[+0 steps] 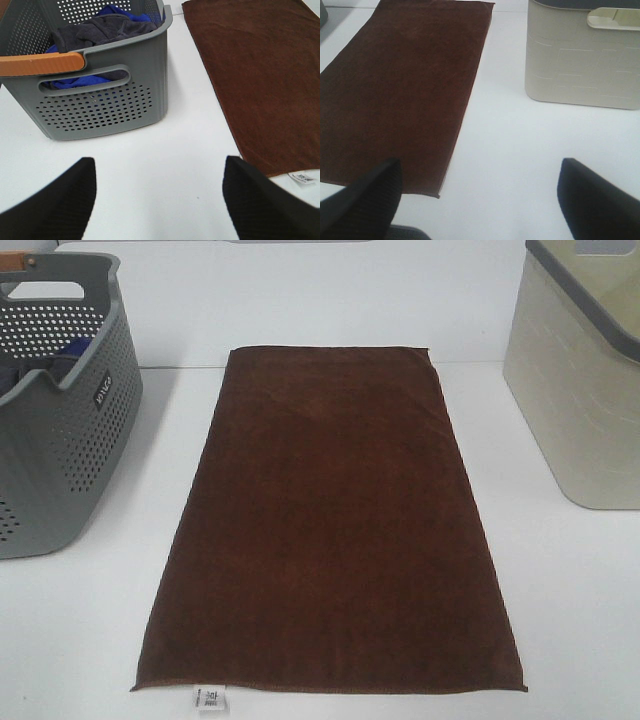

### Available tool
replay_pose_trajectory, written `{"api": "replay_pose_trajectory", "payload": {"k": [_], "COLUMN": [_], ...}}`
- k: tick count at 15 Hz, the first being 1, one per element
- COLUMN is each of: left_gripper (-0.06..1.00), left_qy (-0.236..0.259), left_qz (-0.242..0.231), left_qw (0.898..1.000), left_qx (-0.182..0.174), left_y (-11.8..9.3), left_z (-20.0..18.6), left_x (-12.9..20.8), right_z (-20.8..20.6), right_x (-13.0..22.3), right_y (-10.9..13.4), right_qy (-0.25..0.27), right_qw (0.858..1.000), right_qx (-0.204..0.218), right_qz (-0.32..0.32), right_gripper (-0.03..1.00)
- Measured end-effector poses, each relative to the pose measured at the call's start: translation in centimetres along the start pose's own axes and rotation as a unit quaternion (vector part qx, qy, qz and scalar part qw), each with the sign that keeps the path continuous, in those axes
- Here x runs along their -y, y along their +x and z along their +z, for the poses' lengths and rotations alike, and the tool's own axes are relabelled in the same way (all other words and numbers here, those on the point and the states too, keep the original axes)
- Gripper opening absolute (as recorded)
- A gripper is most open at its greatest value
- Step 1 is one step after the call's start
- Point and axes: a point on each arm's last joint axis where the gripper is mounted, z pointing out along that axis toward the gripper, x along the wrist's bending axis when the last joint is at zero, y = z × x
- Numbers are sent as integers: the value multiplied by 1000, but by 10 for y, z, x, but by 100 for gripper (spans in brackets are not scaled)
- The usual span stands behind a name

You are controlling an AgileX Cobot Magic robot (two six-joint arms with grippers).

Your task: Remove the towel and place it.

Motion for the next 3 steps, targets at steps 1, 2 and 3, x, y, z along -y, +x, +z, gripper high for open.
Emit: {"api": "replay_pose_trajectory", "payload": {"k": [1,2,3], "left_gripper": [68,68,68], "left_qy": [0,0,0], "left_qz": [0,0,0], "left_qw": [1000,1000,1000], "left_qx": [0,0,0], "left_y": [0,0,0], "left_z": [0,0,0], "left_x": [0,0,0], "right_z": [0,0,0], "right_x": [0,0,0], "right_y": [0,0,0], "right_qy": [0,0,0], "right_qw": [1000,1000,1000], "right_qx": [-1,-1,-1], "right_qz": [0,0,0], "right_gripper": [80,80,80]}}
